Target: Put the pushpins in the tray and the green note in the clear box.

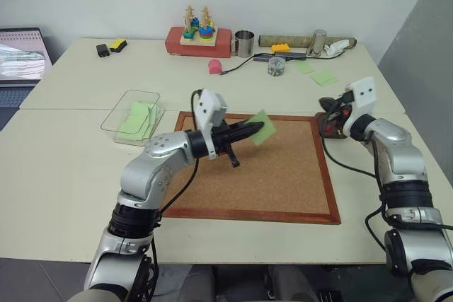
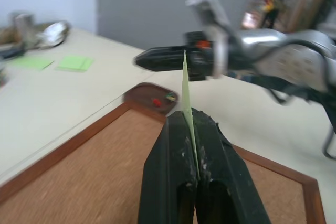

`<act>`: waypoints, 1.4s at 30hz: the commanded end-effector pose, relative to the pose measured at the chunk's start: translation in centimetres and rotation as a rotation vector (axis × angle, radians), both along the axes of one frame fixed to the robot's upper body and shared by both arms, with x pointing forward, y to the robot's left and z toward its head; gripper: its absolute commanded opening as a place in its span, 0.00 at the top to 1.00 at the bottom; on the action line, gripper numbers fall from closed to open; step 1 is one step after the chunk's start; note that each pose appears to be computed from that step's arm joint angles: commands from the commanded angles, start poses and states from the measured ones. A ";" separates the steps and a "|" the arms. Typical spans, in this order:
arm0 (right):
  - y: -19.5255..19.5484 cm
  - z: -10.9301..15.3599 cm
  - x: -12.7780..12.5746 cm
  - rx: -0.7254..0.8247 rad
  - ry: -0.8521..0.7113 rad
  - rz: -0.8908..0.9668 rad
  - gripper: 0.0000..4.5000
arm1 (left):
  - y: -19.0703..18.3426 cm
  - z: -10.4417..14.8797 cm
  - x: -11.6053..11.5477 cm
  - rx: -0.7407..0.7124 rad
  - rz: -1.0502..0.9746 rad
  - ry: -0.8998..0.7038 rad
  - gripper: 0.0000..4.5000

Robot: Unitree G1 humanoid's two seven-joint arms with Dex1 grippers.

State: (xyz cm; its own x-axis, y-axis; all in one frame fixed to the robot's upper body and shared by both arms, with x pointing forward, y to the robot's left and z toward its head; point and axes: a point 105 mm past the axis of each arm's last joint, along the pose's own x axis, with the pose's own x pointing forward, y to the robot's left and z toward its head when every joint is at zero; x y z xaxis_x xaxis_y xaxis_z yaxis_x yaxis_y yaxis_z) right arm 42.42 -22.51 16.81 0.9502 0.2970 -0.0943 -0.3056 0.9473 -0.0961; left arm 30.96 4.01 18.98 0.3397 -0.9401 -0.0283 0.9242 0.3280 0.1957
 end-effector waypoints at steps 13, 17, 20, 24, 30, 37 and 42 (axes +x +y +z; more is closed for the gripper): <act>-2.1 -1.4 1.2 0.128 0.142 -0.085 0.86 | -0.1 -1.6 -0.6 0.074 -0.010 -0.086 1.00; -2.6 -1.6 1.2 0.130 0.144 -0.098 0.65 | -0.1 -1.5 -0.5 0.071 -0.008 -0.088 1.00; -2.8 -1.5 1.2 0.136 0.138 -0.103 0.50 | -0.1 -1.4 -0.4 0.072 -0.005 -0.092 1.00; -3.2 -1.4 1.1 0.141 0.133 -0.106 0.29 | 0.0 -1.3 -0.2 0.067 0.004 -0.094 1.00; -2.5 0.3 0.9 0.095 0.053 -0.043 0.04 | 0.8 -1.0 0.5 0.063 0.036 -0.092 1.00; 2.5 3.7 -2.2 0.063 -0.102 0.265 0.04 | 3.6 0.4 2.5 0.008 0.187 -0.085 1.00; 7.1 4.9 -6.5 0.035 -0.158 0.531 0.04 | 9.1 2.4 5.7 -0.075 0.532 -0.120 1.00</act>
State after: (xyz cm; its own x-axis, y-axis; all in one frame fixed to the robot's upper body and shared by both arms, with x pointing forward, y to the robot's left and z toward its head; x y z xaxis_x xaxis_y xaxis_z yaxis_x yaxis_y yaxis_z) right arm 37.89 -17.62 19.49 0.7614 0.6483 0.0035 -0.6458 0.7588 -0.0847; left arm 35.27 9.92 19.18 0.6493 -0.7603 0.0189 0.7362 0.6345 0.2353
